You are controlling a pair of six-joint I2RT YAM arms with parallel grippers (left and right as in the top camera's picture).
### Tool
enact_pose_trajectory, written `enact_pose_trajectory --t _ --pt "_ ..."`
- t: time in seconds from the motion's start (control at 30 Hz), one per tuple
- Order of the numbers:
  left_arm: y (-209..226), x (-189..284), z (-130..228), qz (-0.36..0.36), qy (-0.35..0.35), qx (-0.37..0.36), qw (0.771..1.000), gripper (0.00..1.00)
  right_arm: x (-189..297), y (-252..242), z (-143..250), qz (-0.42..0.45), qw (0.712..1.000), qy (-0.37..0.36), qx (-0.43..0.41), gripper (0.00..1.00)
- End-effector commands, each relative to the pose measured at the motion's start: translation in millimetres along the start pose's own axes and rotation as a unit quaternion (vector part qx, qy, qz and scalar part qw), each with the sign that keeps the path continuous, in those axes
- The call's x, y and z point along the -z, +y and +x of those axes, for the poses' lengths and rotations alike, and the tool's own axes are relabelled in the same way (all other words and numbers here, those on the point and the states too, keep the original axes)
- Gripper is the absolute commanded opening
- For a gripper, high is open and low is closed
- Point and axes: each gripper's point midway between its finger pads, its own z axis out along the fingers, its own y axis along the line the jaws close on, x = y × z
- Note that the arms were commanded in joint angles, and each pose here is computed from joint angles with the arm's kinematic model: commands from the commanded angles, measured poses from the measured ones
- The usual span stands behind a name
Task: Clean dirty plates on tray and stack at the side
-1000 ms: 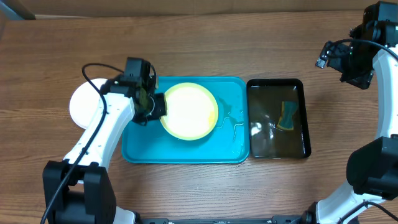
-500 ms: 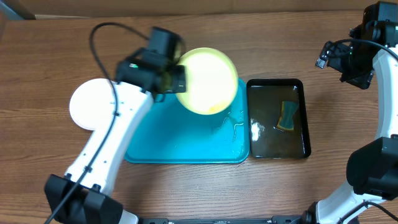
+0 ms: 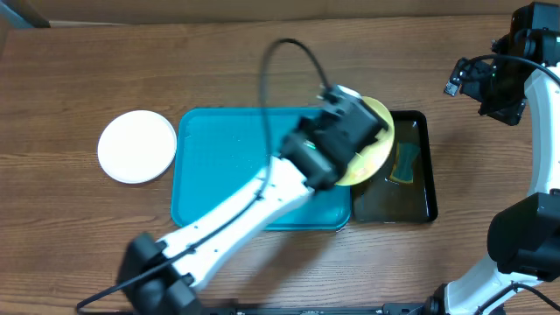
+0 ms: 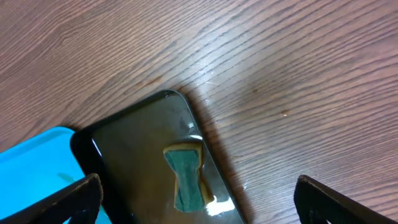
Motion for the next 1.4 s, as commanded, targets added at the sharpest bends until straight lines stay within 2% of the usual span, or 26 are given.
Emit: enact_pose_trajectory --t 0.0,0.1,0.23,0.33,0.77,0.9,1.03,1.23,1.37 --pt "-8 3 -13 -0.086 -0.052 -0.057 0.993 0.04 8 2 -5 -0.005 1.0 -0.015 -0.002 1.0" --pt "-28 7 -19 -0.146 -0.094 -0.122 0.977 0.04 8 2 -5 -0.005 1.0 -0.015 -0.002 1.0" --pt "-40 32 -33 -0.24 -0.156 -0.169 0.943 0.04 8 2 -5 -0.005 1.0 -0.015 -0.002 1.0" --pt "-54 53 -42 -0.272 -0.186 -0.19 0.925 0.04 8 2 -5 -0.005 1.0 -0.015 -0.002 1.0" --pt "-68 62 -50 -0.257 -0.206 -0.19 0.925 0.04 8 2 -5 -0.005 1.0 -0.015 -0.002 1.0" --pt "-73 50 -48 -0.218 -0.203 -0.166 0.94 0.04 8 2 -5 -0.005 1.0 -0.015 -0.002 1.0" --pt "-75 22 -37 -0.155 -0.167 -0.161 0.96 0.04 8 2 -5 -0.005 1.0 -0.015 -0.002 1.0" --pt "-67 -31 -6 -0.02 -0.051 -0.105 0.993 0.04 8 2 -5 -0.005 1.0 -0.015 -0.002 1.0" --pt "-57 -45 4 0.086 0.02 -0.03 0.996 0.04 8 2 -5 -0.005 1.0 -0.015 -0.002 1.0"
